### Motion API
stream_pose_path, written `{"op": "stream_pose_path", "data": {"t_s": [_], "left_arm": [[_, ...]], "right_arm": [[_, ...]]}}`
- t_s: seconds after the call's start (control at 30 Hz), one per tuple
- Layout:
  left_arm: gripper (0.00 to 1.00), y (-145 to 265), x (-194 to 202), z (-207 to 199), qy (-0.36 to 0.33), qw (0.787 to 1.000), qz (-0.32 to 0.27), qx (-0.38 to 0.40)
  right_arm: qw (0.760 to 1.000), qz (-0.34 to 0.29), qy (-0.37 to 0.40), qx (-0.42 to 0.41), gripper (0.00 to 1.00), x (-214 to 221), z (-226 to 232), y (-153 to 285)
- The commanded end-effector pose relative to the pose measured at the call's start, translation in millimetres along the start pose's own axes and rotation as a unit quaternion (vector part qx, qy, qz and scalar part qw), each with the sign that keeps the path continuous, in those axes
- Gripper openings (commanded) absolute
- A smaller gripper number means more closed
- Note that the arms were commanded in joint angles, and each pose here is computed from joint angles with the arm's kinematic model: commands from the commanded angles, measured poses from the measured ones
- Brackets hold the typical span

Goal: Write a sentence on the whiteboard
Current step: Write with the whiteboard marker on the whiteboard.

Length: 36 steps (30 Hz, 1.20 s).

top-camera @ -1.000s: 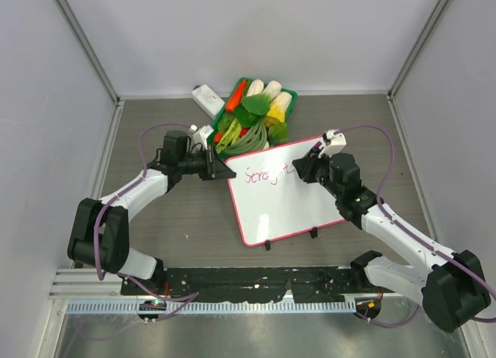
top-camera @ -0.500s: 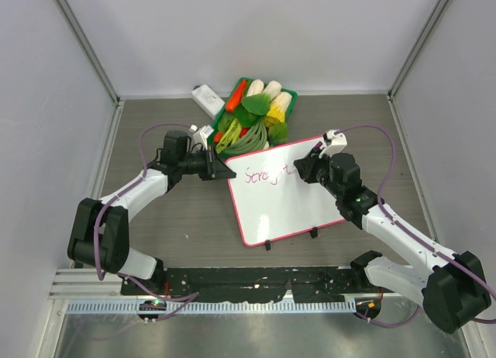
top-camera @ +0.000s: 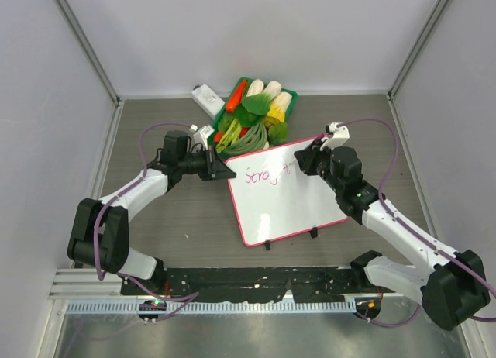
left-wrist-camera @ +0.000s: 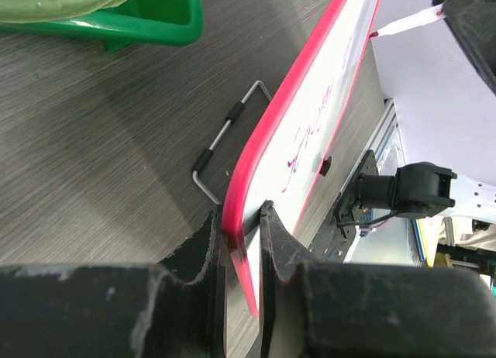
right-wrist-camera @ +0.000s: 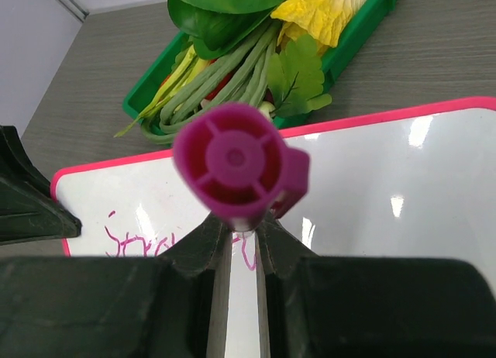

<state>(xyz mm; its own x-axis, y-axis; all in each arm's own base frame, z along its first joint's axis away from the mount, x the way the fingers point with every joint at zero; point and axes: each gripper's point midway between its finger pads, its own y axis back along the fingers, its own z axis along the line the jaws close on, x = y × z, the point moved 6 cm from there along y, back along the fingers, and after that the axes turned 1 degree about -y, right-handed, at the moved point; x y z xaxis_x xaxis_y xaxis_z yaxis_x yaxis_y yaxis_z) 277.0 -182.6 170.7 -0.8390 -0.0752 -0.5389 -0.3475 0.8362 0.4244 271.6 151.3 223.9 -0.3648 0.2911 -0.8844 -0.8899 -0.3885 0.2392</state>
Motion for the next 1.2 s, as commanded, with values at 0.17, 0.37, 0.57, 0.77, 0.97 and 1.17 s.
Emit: {"op": "stream_pose_path", "data": {"t_s": [0.17,0.37,0.57,0.77,0.97,1.17], "left_arm": [[0.00,-1.4,-0.1,26.9,-0.049,0.995,-0.011,-0.091],[0.00,-2.1,1.3,28.4,-0.047,0.995,-0.008,-0.092],[0.00,-2.3,1.1,28.3,-0.047,0.995,-0.008,-0.092],[0.00,-2.2,1.0,29.2,-0.047,0.995,-0.008,-0.093],[0.00,-2.4,0.9,28.6,-0.047,0.995,-0.007,-0.093],[0.00,-2.4,1.7,29.0,-0.046,0.995,-0.006,-0.093]], "right_arm": [[0.998,-0.053,-0.007,0.020,0.01,-35.8,7.9,-12.9],[0.999,-0.040,-0.004,0.032,0.01,-27.7,3.5,-22.0],[0.999,-0.024,-0.001,0.038,0.01,-15.6,-2.5,-17.9],[0.999,-0.006,0.002,0.037,0.01,-4.5,-6.0,-11.4],[0.999,0.006,0.002,0.033,0.01,4.3,-8.3,-4.8],[0.999,0.024,0.002,0.023,0.01,13.6,-8.3,0.3]]}}
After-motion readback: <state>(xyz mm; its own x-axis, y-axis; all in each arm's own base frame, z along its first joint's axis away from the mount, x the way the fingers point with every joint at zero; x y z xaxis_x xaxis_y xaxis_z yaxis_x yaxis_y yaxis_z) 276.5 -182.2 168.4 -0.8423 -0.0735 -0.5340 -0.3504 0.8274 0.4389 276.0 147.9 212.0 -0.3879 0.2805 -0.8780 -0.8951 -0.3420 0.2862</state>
